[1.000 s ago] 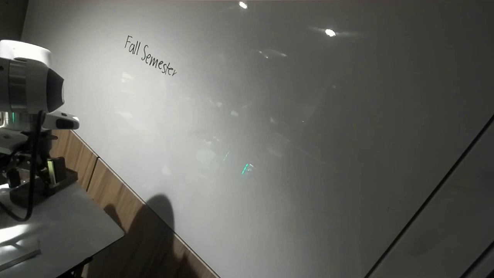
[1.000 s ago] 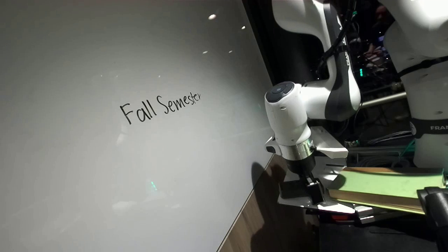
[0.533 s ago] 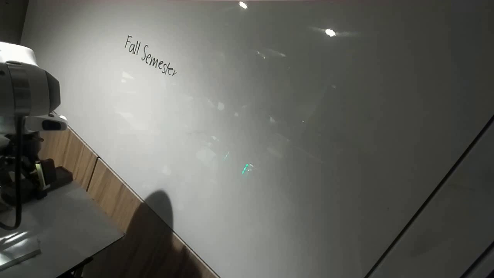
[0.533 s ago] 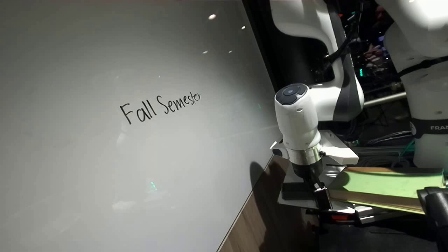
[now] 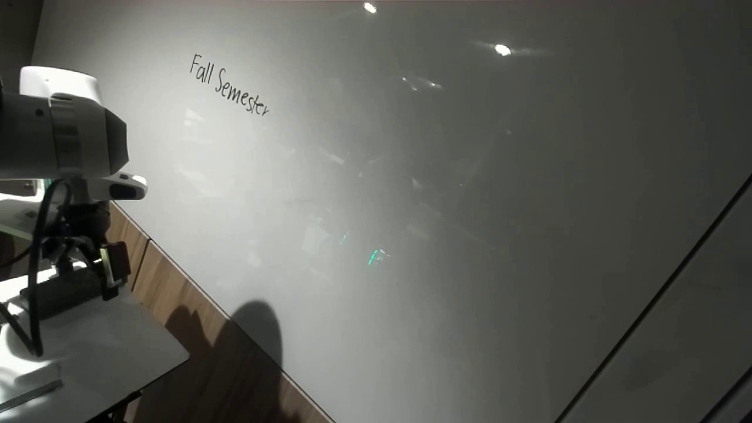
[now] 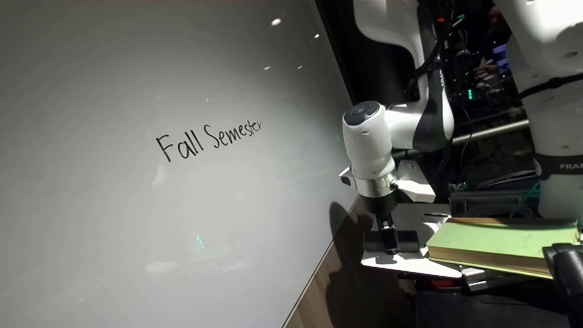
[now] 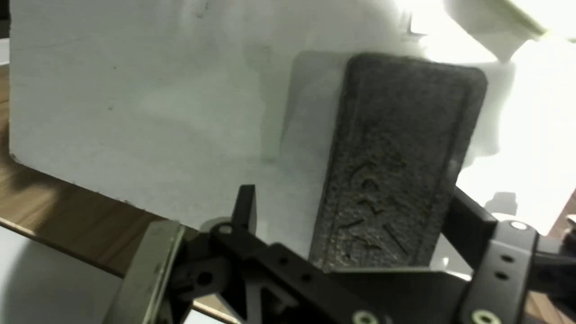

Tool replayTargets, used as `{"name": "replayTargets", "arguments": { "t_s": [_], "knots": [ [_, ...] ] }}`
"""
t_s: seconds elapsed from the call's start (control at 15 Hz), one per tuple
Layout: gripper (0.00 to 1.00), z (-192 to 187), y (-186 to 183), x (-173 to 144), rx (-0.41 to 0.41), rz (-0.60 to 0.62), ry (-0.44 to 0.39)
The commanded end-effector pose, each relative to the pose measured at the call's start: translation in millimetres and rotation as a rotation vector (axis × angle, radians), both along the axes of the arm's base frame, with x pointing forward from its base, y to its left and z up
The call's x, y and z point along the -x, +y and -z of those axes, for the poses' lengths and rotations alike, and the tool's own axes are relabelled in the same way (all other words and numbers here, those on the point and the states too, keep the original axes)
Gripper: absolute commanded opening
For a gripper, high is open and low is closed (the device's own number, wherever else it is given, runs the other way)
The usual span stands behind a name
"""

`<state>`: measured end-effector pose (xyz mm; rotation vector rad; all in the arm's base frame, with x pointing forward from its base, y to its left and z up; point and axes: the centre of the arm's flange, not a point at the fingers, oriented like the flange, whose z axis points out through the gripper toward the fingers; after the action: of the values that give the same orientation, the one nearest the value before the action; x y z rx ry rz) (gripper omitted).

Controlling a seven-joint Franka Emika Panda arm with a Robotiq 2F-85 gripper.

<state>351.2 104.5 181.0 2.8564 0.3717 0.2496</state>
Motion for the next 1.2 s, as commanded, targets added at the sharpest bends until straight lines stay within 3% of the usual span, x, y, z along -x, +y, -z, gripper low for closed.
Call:
{"name": "replayTargets", "arguments": {
  "t_s": [0.0,0.27,0.6,1.13],
  "knots": [
    [1.00,-53,-31,41,-0.035,0.042,0.018],
    [1.00,-53,-36,42,-0.037,0.065,0.042],
    [1.00,-64,-17,31,-0.075,0.076,0.050],
    [1.00,-86,-26,17,-0.068,0.085,0.009]
  ]
}}
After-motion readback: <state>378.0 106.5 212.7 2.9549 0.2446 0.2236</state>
